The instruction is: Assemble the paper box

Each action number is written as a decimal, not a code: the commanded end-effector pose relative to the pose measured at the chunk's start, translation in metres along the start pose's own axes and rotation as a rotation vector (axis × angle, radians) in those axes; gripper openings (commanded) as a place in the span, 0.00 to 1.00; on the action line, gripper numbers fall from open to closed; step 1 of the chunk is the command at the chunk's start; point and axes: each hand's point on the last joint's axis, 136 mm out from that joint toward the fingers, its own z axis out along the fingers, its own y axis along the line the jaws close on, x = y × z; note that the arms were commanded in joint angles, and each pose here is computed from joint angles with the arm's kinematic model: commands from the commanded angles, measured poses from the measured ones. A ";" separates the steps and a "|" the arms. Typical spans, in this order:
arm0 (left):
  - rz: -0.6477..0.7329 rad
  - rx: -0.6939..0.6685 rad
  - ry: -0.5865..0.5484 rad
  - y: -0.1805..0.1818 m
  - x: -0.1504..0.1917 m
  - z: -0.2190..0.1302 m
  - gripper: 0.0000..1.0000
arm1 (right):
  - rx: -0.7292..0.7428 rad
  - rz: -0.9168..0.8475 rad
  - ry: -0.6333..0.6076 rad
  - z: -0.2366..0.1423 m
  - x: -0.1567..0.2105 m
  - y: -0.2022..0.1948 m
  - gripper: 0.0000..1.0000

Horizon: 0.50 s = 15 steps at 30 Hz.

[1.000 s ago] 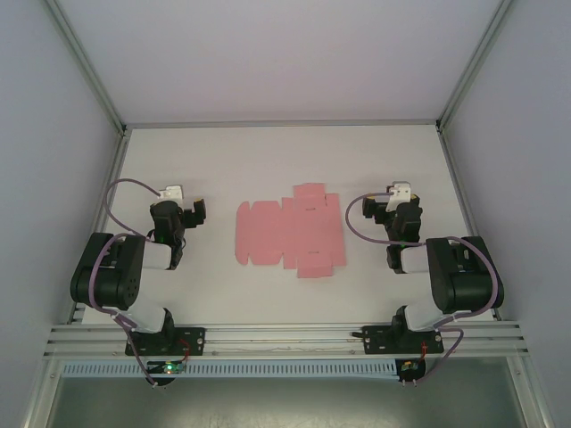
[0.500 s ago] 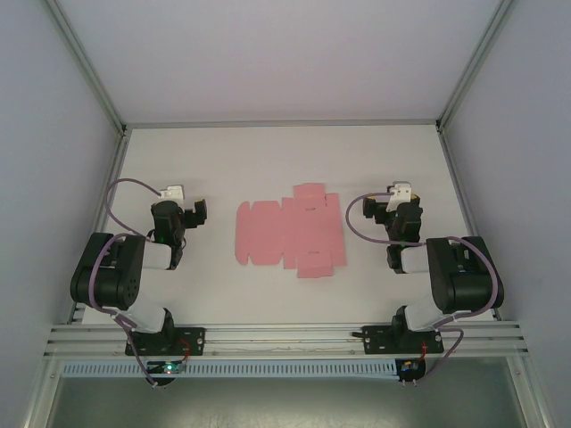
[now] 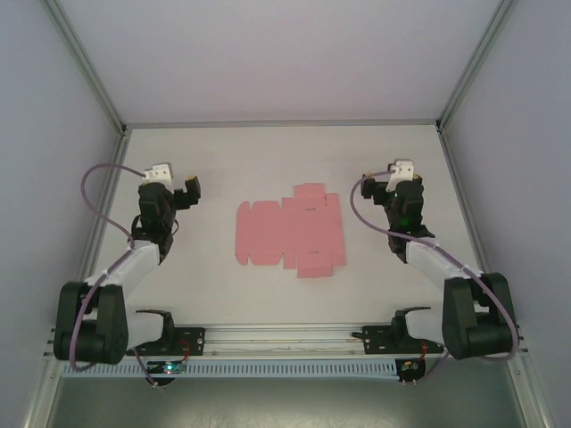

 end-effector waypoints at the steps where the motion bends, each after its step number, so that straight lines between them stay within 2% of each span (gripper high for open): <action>1: -0.136 0.054 0.167 -0.016 0.019 -0.015 1.00 | 0.017 0.078 0.234 -0.015 0.032 0.017 0.98; 4: -0.279 0.160 0.257 -0.040 0.033 -0.025 1.00 | -0.108 0.096 0.318 -0.031 0.047 0.063 0.99; 6: -0.326 0.206 0.300 -0.055 0.046 -0.029 1.00 | -0.176 0.123 0.352 -0.038 0.059 0.089 0.98; 10: -0.244 0.168 0.394 -0.074 0.078 -0.037 1.00 | -0.339 0.170 0.442 -0.048 0.086 0.135 0.98; 13: -0.191 0.212 0.484 -0.099 0.097 -0.042 1.00 | -0.417 0.162 0.486 -0.051 0.101 0.159 0.98; 15: -0.181 0.254 0.523 -0.114 0.105 -0.043 1.00 | -0.419 0.165 0.521 -0.048 0.113 0.163 0.98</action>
